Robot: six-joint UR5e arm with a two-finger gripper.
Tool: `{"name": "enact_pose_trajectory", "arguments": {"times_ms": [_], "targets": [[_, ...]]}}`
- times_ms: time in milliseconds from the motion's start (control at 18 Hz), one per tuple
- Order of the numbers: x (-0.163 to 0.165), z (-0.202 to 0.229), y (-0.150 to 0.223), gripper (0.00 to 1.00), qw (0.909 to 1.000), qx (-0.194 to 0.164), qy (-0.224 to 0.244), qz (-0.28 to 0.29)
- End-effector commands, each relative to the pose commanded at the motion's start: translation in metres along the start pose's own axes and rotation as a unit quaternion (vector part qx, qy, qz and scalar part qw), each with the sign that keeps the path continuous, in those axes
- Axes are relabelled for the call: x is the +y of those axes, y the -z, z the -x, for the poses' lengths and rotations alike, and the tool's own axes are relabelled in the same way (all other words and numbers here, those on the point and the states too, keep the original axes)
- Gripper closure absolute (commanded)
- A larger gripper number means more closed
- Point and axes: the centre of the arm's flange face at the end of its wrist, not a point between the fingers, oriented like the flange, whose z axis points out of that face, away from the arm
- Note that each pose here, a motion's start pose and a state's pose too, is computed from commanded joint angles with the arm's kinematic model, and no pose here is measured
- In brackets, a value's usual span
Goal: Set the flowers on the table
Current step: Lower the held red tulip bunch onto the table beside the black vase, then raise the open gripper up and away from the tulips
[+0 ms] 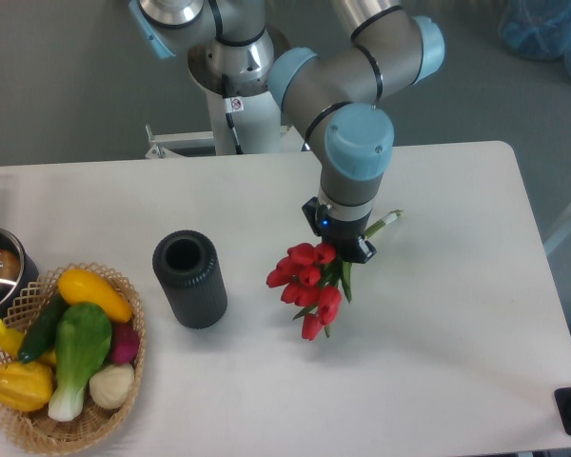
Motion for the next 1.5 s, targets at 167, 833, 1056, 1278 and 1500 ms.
{"name": "enact_pose_trajectory", "arguments": {"times_ms": [167, 833, 1056, 1278, 1500], "targets": [[0.003, 0.004, 0.003, 0.39, 0.9999, -0.004, 0.001, -0.015], [0.045, 0.031, 0.043, 0.0, 0.9954, -0.073, 0.039, -0.049], [0.07, 0.04, 0.052, 0.0, 0.9937, -0.081, 0.061, -0.049], [0.089, 0.045, 0.056, 0.0, 0.9922, -0.087, 0.075, -0.049], [0.101, 0.045, 0.064, 0.0, 0.9921, -0.09, 0.072, -0.05]]}}
